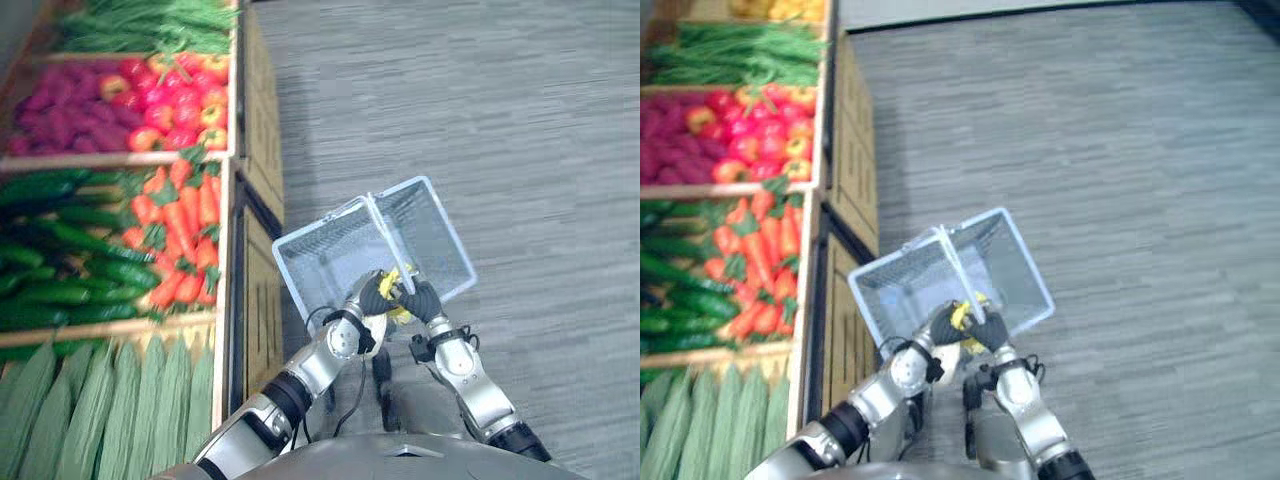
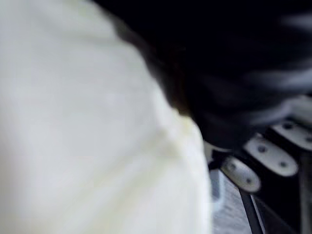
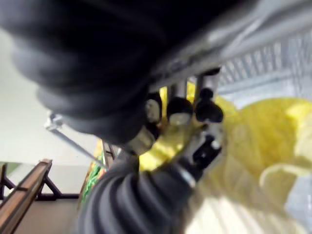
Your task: Pick vegetable in the basket
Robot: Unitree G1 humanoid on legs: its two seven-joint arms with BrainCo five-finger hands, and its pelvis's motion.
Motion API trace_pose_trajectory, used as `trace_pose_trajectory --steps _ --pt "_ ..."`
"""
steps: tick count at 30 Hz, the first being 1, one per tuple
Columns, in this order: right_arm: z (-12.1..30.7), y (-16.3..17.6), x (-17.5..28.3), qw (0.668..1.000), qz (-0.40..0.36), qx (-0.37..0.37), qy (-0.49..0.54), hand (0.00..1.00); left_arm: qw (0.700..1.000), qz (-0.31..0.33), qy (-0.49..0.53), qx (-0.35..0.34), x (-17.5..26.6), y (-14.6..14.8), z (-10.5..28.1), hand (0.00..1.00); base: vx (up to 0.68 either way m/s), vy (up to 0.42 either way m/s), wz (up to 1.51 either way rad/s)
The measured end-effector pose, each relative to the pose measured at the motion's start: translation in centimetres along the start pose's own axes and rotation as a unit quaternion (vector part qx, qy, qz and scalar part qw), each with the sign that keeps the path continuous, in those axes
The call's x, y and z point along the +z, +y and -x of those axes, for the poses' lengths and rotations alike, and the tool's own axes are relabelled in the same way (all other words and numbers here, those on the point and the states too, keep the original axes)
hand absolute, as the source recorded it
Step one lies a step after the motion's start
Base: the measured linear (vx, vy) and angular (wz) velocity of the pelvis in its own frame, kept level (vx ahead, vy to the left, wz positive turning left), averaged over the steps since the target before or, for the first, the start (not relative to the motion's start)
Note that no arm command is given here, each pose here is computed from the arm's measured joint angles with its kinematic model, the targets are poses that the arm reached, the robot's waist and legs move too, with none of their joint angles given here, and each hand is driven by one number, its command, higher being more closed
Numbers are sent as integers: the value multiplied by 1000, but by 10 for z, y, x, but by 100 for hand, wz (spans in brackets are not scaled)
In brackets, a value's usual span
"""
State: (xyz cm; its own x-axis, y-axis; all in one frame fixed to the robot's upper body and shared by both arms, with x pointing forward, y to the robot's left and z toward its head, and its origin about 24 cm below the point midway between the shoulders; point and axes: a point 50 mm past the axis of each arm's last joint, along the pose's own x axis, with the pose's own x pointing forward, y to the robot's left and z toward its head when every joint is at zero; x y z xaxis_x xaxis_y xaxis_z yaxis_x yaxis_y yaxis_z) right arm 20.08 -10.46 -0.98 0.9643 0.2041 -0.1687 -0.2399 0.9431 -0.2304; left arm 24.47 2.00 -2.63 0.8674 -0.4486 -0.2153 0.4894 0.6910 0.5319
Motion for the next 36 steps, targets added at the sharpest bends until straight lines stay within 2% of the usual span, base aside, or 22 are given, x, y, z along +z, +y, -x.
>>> trace_pose_trajectory --steps 6,8,14,20,21,26,29,30,33,36 --pt "8 9 2 999 -42 22 2 100 1000 -18 4 3 -4 4 1 0 295 121 -24" --pt "8 11 2 997 -62 42 2 100 999 -20 -11 32 3 15 0 0 355 -7 4" --pt "7 17 -1 988 -132 83 9 100 998 -15 -6 54 3 21 -3 0 345 -191 6" --pt "19 12 -22 982 -173 51 56 100 998 -24 -16 62 8 26 -9 0 193 -138 59" --pt "21 13 -26 980 -185 38 67 100 997 -20 -15 72 7 28 -9 0 275 -359 76" --pt "7 -12 -39 983 -151 -23 100 100 984 44 74 159 -34 49 10 0 181 -276 66" --pt "13 -31 -50 978 -144 -81 123 100 965 111 111 212 -57 56 38 0 191 -239 169" --pt "16 -47 -53 978 -121 -114 128 100 957 132 117 228 -62 58 47 0 201 -156 176" --pt "22 -86 -57 967 -95 -199 129 100 957 153 116 218 -65 52 57 0 129 -1 167" --pt "15 -127 -59 941 -101 -295 132 100 961 174 131 168 -76 40 79 0 83 108 141"
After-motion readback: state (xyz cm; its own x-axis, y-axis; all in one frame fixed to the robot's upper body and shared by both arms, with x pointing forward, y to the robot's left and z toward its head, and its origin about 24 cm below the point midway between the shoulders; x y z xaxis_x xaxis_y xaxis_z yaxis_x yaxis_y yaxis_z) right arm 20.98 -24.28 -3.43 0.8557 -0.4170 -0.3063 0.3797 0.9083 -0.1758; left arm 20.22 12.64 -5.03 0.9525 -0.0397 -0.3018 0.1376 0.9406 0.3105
